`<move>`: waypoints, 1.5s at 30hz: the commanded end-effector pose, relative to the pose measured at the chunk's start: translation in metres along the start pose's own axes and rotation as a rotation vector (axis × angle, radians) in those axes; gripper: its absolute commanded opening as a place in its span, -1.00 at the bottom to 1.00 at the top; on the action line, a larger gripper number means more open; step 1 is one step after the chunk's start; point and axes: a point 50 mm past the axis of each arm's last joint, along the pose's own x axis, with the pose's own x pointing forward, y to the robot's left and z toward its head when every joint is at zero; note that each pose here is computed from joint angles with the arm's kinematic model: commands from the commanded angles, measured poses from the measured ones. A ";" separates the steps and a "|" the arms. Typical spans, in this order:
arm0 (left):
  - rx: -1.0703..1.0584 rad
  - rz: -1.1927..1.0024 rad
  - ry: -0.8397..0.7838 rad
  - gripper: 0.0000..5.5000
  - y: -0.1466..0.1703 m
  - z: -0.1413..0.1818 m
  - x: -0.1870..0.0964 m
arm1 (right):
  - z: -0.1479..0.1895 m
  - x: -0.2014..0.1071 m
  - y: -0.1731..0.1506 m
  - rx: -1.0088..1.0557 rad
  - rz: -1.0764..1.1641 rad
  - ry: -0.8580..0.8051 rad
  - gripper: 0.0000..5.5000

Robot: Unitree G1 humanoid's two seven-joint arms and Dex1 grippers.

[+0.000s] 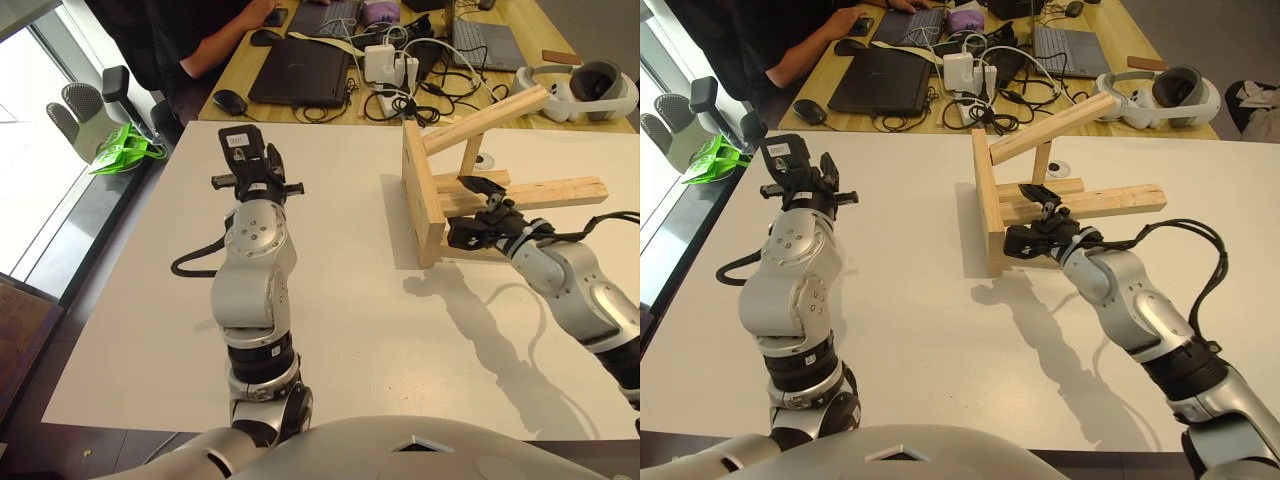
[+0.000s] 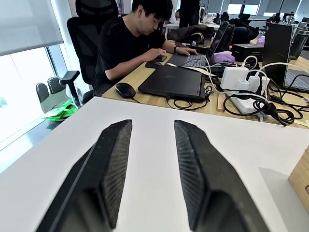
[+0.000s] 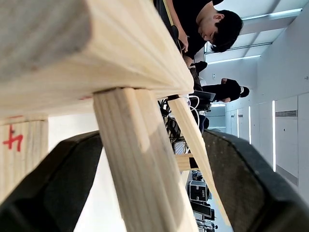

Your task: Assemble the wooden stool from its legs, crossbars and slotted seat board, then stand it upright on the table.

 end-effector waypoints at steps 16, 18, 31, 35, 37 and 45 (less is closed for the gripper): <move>0.033 -0.007 0.047 -0.42 0.016 -0.026 -0.043 | 0.023 0.034 -0.013 1.152 -0.263 0.080 -0.18; 0.035 -0.004 0.039 -0.42 0.018 -0.024 -0.041 | 0.027 0.036 -0.013 1.426 -0.290 0.078 -0.18; 0.043 -0.011 0.026 -0.42 0.018 -0.021 -0.033 | 0.043 0.030 -0.019 1.708 -0.256 -0.042 -0.09; 0.033 -0.016 0.024 -0.42 0.017 -0.022 -0.034 | 0.051 0.010 -0.033 1.693 -0.279 -0.242 0.17; 0.022 -0.020 0.016 -0.42 0.018 -0.024 -0.036 | 0.050 -0.008 -0.034 1.665 -0.263 -0.305 0.30; 0.011 -0.208 -0.012 -0.42 -0.008 -0.051 -0.058 | 0.046 -0.070 -0.003 1.521 -0.168 -0.262 0.49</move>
